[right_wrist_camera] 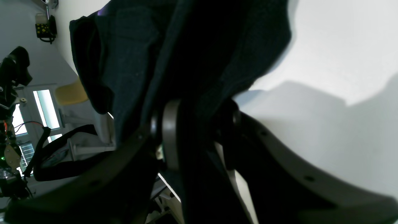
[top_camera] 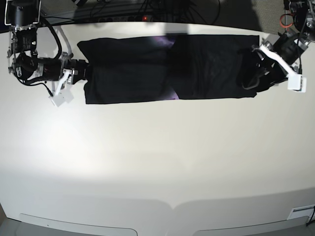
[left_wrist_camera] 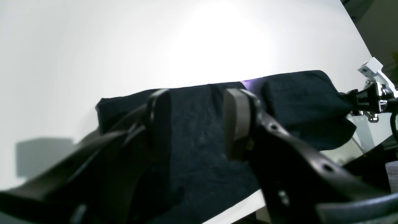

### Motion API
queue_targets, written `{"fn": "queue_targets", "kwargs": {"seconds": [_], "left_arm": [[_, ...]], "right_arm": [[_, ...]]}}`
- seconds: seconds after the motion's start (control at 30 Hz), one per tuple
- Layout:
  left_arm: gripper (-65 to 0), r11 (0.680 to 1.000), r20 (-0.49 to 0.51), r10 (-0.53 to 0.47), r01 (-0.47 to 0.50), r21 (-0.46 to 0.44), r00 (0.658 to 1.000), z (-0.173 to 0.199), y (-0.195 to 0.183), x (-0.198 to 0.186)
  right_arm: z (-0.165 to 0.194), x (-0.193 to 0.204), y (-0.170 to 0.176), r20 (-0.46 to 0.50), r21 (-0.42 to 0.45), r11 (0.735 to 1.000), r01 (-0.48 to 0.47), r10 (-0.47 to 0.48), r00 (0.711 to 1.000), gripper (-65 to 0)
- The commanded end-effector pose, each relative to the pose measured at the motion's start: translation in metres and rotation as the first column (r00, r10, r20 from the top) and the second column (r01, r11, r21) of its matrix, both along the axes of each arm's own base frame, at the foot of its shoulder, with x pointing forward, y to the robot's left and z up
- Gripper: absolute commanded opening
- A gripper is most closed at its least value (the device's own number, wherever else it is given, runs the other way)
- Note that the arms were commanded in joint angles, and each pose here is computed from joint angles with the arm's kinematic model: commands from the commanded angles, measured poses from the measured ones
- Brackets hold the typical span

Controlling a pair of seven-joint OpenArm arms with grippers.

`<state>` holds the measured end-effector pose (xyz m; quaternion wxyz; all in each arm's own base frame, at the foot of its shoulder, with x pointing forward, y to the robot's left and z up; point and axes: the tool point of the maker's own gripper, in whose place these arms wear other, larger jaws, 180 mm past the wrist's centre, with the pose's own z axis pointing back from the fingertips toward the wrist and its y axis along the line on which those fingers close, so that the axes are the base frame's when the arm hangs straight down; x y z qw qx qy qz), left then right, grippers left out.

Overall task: Fold the T-shirt properly
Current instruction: 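Hold both strip ends and tug them apart to straighten the strip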

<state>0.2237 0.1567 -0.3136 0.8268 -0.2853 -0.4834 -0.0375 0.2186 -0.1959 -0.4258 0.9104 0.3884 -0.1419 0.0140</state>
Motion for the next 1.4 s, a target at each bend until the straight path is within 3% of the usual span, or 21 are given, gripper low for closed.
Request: {"fn": "queue_targets", "kwargs": {"seconds": [0.0,0.1,0.27,0.47,0.67,0.9,1.1,1.37], "left_arm": [[-38.0,1.000,0.050,-0.004,0.005,-0.010,0.999,0.013,0.000,0.004],[-38.0,1.000,0.050,-0.004,0.005,-0.010,0.999,0.013,0.000,0.004],[-38.0,1.000,0.049,-0.005,0.005,-0.010,0.999,0.013,0.000,0.003],[-38.0,1.000,0.049,-0.005,0.005,-0.010,0.999,0.013,0.000,0.003],[-38.0,1.000,0.049,-0.004,0.005,-0.010,0.999,0.013,0.000,0.003],[-38.0,1.000,0.053,-0.003,0.003,-0.012,0.999,0.013,0.000,0.004],[-38.0,1.000,0.053,-0.002,0.003,-0.012,0.999,0.013,0.000,0.004],[-38.0,1.000,0.053,-0.003,0.003,-0.011,0.999,0.013,0.000,0.004]], "right_arm": [[0.002,0.000,-0.008,-0.009,-0.032,0.999,-0.015,0.014,1.000,-44.0],[0.002,0.001,-0.009,-0.006,-0.037,0.999,-0.017,0.017,1.000,-43.1],[0.002,0.002,-0.009,-0.005,-0.039,0.999,-0.017,0.016,1.000,-28.0],[0.003,-0.002,-0.016,-0.021,-0.058,0.998,-0.032,0.031,0.999,-27.7],[0.013,-0.006,-0.050,-0.045,-0.131,0.990,-0.057,0.051,0.998,-27.7],[0.038,0.006,-0.039,0.016,0.008,1.000,-0.015,0.015,1.000,-27.7],[0.017,-0.005,-0.027,-0.032,-0.029,0.998,-0.050,0.049,0.998,-27.7],[0.011,-0.004,0.005,-0.022,0.052,0.998,-0.039,0.040,0.999,-27.7]]}}
